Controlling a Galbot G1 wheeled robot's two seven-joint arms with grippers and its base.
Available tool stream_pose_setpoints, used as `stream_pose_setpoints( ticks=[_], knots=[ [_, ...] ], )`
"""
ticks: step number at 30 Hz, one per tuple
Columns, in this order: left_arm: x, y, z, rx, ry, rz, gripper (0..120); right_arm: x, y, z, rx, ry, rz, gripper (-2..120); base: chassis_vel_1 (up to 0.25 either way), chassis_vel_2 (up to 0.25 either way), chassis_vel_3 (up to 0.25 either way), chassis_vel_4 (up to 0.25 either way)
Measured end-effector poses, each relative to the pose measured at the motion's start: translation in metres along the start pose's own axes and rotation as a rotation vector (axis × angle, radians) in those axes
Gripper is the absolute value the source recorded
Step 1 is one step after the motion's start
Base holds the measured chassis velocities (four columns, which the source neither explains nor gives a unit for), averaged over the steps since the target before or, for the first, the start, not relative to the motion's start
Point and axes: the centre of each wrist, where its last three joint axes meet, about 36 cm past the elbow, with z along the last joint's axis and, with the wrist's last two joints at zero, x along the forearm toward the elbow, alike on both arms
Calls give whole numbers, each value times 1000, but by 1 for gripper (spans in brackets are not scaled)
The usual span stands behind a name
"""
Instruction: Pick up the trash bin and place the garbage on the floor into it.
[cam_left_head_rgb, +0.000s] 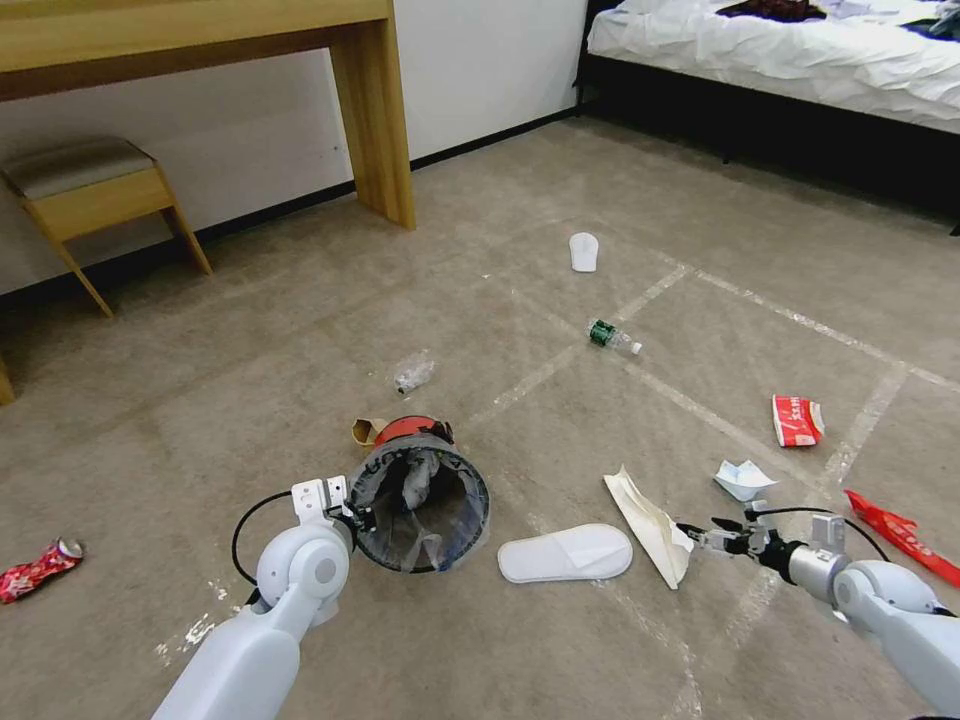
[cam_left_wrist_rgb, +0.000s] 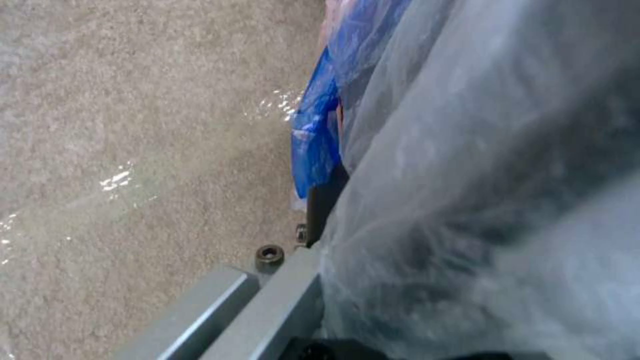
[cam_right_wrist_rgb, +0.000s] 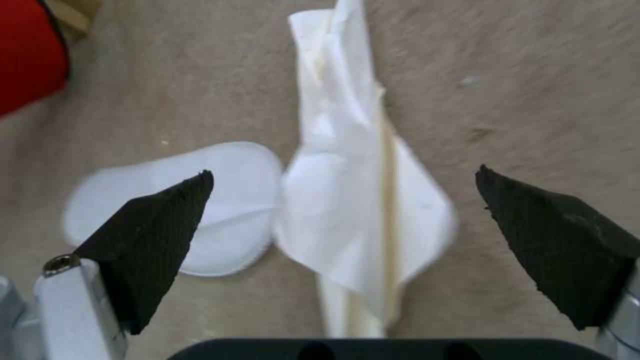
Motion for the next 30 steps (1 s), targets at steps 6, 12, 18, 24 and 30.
stream_pose_setpoints(
  ticks=[6, 12, 18, 24, 30],
  knots=[
    [-2, -1, 2, 5, 6, -4, 0, -26, 8, -6, -50, 34, -40, 100, 0, 0, 0, 0],
    [-4, 0, 2, 12, 8, -8, 0, -52, 10, -11, -74, 36, -44, 100, 0, 0, 0, 0],
    [-7, 2, 3, 17, 12, -13, 0, -67, 3, -17, -56, 35, -10, 100, 0, 0, 0, 0],
    [-9, 3, 3, 21, 14, -14, 0, -71, -2, -19, -36, 33, 10, 100, 0, 0, 0, 0],
    [-12, 3, 1, 23, 14, -14, 0, -80, -5, -11, -9, 40, 35, 100, 0, 0, 0, 0]
  ],
)
